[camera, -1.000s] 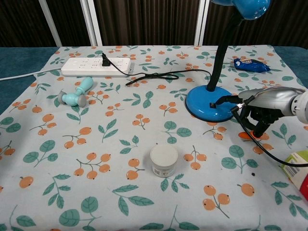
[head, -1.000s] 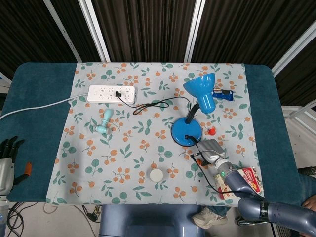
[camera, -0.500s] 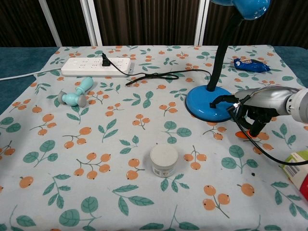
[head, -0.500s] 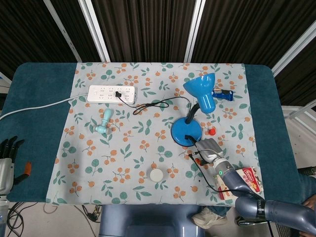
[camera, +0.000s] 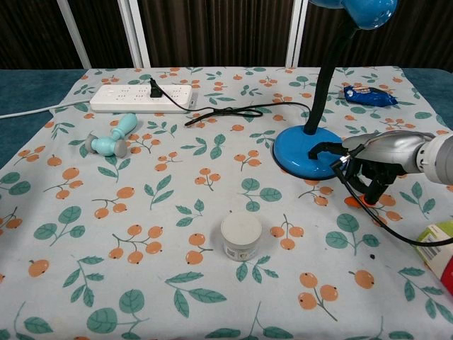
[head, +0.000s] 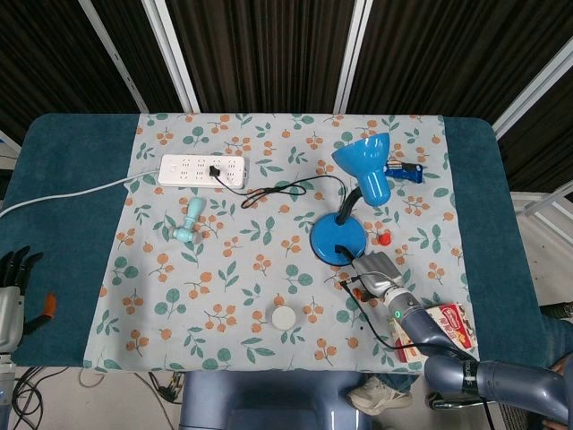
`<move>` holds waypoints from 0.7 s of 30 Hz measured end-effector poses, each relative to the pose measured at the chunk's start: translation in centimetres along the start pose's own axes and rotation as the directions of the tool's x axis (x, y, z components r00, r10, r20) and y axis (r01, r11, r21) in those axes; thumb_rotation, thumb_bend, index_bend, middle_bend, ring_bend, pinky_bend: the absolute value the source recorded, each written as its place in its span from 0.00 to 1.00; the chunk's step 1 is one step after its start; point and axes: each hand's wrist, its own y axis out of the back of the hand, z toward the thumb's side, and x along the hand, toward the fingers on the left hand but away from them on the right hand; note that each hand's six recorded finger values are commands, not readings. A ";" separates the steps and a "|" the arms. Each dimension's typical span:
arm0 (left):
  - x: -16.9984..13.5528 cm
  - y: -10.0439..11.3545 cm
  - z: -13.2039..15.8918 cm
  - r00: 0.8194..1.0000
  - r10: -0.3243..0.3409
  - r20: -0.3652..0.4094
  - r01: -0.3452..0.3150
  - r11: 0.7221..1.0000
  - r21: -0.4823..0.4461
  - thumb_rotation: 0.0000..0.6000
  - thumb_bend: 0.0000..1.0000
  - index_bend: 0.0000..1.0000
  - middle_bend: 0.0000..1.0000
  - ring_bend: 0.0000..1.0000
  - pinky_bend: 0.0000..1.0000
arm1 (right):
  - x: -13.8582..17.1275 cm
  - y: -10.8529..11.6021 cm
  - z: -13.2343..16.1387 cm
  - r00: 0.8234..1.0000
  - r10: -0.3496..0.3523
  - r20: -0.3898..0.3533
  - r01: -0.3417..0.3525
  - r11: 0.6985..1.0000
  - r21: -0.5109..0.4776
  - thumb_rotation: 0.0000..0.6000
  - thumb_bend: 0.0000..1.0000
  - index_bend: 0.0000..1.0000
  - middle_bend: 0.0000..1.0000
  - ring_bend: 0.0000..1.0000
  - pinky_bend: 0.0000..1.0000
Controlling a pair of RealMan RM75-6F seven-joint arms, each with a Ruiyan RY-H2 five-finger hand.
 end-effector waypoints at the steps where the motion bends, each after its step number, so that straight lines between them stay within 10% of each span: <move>1: 0.0 0.0 0.0 1.000 0.000 0.000 0.000 1.000 0.000 1.00 0.44 0.16 0.04 0.03 0.09 | 0.0 0.0 0.0 1.000 0.003 0.001 -0.003 1.000 0.003 1.00 0.41 0.04 0.76 0.92 0.98; 11: 0.0 0.0 -0.1 1.000 -0.003 -0.003 0.003 1.000 -0.002 1.00 0.44 0.16 0.04 0.03 0.09 | -0.5 0.8 0.0 1.000 0.006 0.010 -0.006 1.000 0.017 1.00 0.41 0.06 0.76 0.89 1.00; 21: -0.1 -0.1 -0.1 1.000 -0.012 -0.007 0.012 1.000 -0.008 1.00 0.44 0.16 0.04 0.03 0.09 | 2.6 4.6 -0.5 0.991 -0.133 0.025 0.134 0.990 -0.043 1.00 0.37 0.06 0.33 0.42 1.00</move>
